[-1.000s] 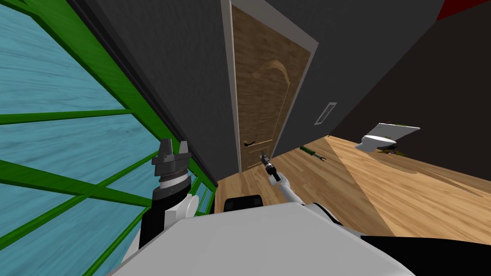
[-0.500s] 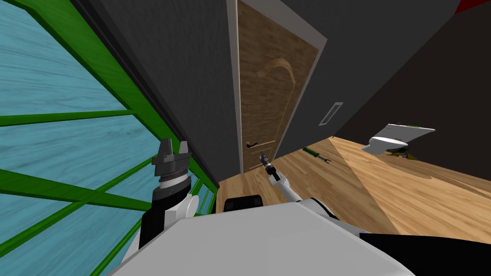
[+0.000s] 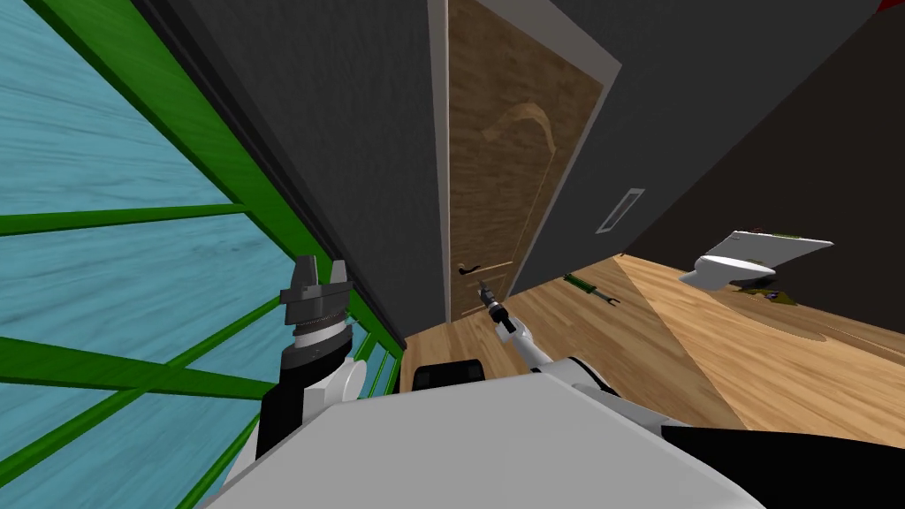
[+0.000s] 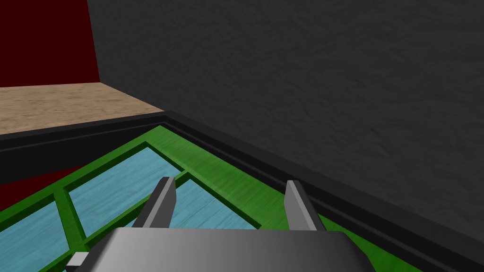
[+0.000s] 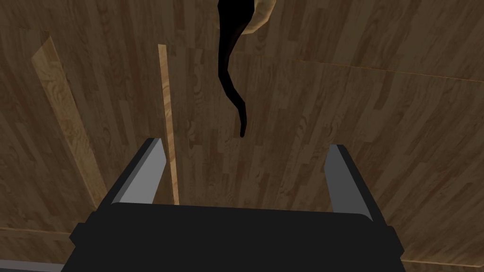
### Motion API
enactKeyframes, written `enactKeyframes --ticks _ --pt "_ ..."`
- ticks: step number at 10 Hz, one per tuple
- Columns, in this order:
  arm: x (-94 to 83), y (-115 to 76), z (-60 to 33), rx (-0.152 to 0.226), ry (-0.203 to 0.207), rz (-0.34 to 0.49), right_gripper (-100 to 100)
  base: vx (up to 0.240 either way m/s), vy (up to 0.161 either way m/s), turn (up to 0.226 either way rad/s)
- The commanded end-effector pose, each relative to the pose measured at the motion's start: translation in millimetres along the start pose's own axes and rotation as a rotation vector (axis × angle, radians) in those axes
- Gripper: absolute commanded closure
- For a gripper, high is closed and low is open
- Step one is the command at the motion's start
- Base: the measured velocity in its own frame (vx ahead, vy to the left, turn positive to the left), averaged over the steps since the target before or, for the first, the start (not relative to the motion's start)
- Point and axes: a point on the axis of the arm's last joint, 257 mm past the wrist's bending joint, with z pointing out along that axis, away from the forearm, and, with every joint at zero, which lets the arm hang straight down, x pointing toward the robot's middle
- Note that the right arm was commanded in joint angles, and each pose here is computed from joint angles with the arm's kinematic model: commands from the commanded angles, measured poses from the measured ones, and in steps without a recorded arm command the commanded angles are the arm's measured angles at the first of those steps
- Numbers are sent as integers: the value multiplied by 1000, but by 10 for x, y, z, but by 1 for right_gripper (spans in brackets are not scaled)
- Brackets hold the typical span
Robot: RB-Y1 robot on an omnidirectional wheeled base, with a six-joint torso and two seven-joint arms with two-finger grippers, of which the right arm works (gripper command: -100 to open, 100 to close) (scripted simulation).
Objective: Pull the door open
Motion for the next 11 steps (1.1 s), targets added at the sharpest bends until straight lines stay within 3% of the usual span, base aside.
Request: enactKeyframes --ticks 1,4,5,11 --pt "3 -48 6 13 5 2 -100 75 32 31" --pt "8 -67 8 19 8 2 -100 47 10 12" --pt "85 -69 57 21 1 2 -100 115 -6 31" --pt "243 -69 150 26 -11 2 -100 180 -2 22"
